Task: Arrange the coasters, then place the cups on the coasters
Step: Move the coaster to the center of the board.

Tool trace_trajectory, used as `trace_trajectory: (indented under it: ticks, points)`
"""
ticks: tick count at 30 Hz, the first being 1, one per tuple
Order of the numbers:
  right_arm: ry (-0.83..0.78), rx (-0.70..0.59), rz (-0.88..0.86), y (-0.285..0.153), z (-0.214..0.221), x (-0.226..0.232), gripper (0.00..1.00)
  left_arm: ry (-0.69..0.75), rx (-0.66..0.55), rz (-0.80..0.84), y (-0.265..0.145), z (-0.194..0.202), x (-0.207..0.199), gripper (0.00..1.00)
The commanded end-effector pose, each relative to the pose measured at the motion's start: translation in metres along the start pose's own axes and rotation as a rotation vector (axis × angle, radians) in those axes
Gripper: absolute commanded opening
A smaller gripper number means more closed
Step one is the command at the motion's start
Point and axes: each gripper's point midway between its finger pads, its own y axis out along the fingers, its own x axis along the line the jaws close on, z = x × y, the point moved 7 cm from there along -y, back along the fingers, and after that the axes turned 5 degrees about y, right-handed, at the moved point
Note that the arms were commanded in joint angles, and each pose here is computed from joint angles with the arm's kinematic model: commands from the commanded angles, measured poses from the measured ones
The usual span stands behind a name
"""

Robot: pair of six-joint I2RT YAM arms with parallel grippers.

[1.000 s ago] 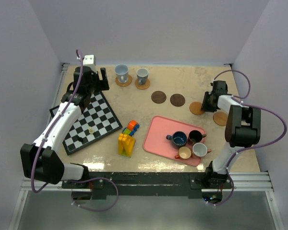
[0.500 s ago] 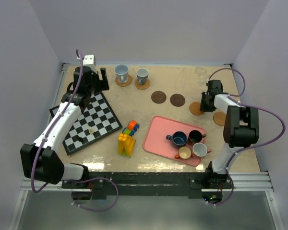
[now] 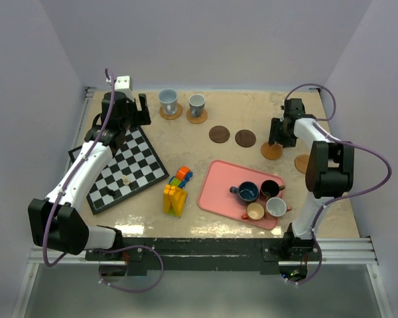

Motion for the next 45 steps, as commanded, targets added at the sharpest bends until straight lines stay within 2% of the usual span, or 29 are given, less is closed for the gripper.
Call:
trace_trajectory:
  ticks: [1, 5, 11, 23, 34, 40, 45]
  points:
    - [-0.017, -0.056, -0.010, -0.010, -0.028, -0.001, 0.61, -0.006, -0.070, -0.007, -0.009, -0.019, 0.000, 0.87]
    - [-0.046, -0.060, -0.084, 0.001, -0.036, 0.002, 0.64, -0.007, -0.074, -0.008, -0.010, -0.021, 0.000, 0.87]
    - [-0.056, -0.035, -0.200, 0.023, -0.033, 0.011, 0.63, -0.005, -0.073, -0.010, -0.011, -0.023, 0.000, 0.87]
    - [-0.108, 0.036, -0.182, 0.029, 0.000, 0.000, 0.57, -0.008, -0.072, 0.001, -0.011, -0.020, -0.001, 0.87]
    - [-0.074, 0.038, -0.182, 0.018, 0.015, -0.002, 0.54, -0.017, -0.065, 0.022, -0.010, -0.016, -0.003, 0.87]
    - [-0.040, -0.006, -0.189, 0.011, -0.002, 0.003, 0.58, -0.017, -0.065, 0.022, -0.013, -0.015, -0.002, 0.87]
    - [0.007, -0.105, -0.194, -0.017, -0.026, 0.007, 0.75, -0.014, -0.066, 0.013, -0.015, -0.014, -0.001, 0.87]
